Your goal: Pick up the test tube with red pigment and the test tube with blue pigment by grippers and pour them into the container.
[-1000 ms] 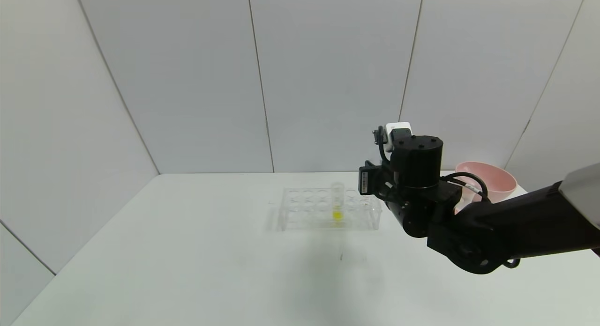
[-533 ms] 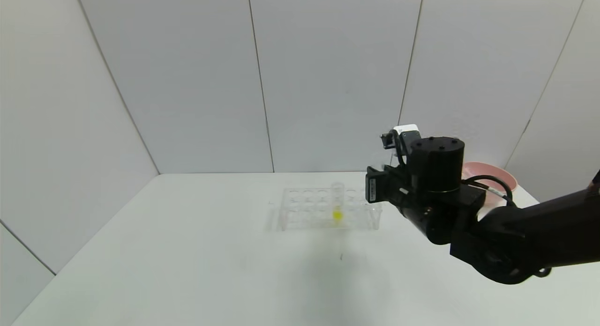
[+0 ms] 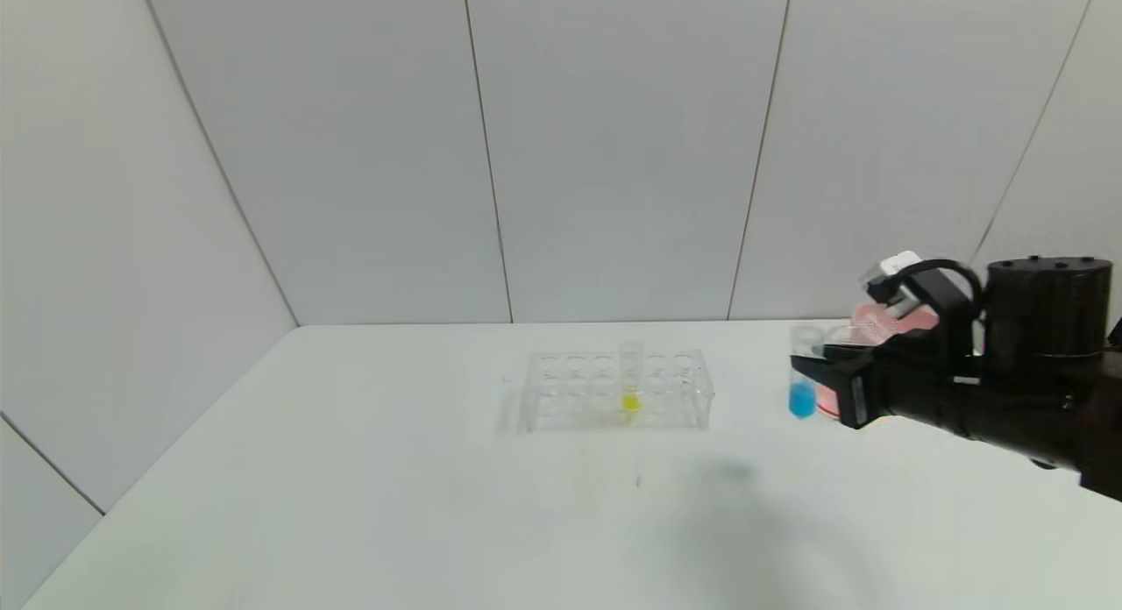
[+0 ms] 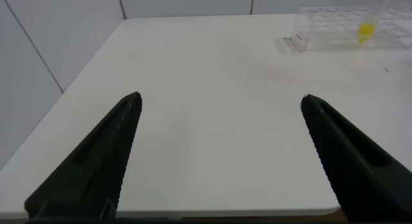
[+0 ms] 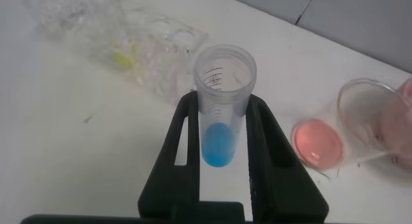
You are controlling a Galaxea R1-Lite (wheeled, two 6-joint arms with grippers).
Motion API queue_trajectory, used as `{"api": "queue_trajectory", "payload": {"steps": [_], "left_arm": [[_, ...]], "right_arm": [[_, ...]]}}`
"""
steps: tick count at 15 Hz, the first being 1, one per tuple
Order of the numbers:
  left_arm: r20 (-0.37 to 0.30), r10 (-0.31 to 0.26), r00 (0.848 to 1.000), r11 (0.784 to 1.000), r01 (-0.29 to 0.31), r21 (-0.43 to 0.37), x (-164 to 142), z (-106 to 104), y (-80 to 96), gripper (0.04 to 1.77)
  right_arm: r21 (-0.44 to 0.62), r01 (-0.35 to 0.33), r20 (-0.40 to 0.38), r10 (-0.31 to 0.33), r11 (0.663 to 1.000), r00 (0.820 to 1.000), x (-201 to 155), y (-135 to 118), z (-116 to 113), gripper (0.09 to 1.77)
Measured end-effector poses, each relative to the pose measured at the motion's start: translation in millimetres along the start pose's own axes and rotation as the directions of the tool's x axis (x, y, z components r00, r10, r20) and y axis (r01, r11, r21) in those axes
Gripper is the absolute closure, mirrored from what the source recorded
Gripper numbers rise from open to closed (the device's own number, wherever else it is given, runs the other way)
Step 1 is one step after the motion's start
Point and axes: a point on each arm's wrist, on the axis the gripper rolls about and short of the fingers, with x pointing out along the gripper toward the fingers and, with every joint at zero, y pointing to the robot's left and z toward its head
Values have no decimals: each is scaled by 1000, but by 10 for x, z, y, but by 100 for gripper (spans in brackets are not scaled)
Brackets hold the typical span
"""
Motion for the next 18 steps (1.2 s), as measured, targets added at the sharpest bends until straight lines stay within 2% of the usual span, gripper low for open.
{"api": "queue_trajectory", "payload": {"steps": [4,6,9,11,14,18], "left_arm": [[0,0,1000,1000,0,0,0,0,0,5],[0,0,1000,1000,0,0,0,0,0,5],[0,0,1000,1000,0,0,0,0,0,5],[0,0,1000,1000,0,0,0,0,0,5],[0,0,1000,1000,0,0,0,0,0,5],[0,0,1000,1000,0,0,0,0,0,5]], "right_arm": [[-45,-53,-122,47,998,991,-552,-653,-147,137],[-122,-60,-179,38,991,983,-822,-909,-172,137],[-201,-36,-210,-7,979,978,-1028,-1173,-42,137],[-261,-17,-220,-42,965,975,-999,-1312,47,137],[-365,0,-273,-107,931,956,-773,-1469,95,137],[-396,-60,-340,-85,916,937,-392,-1531,218,137]]}}
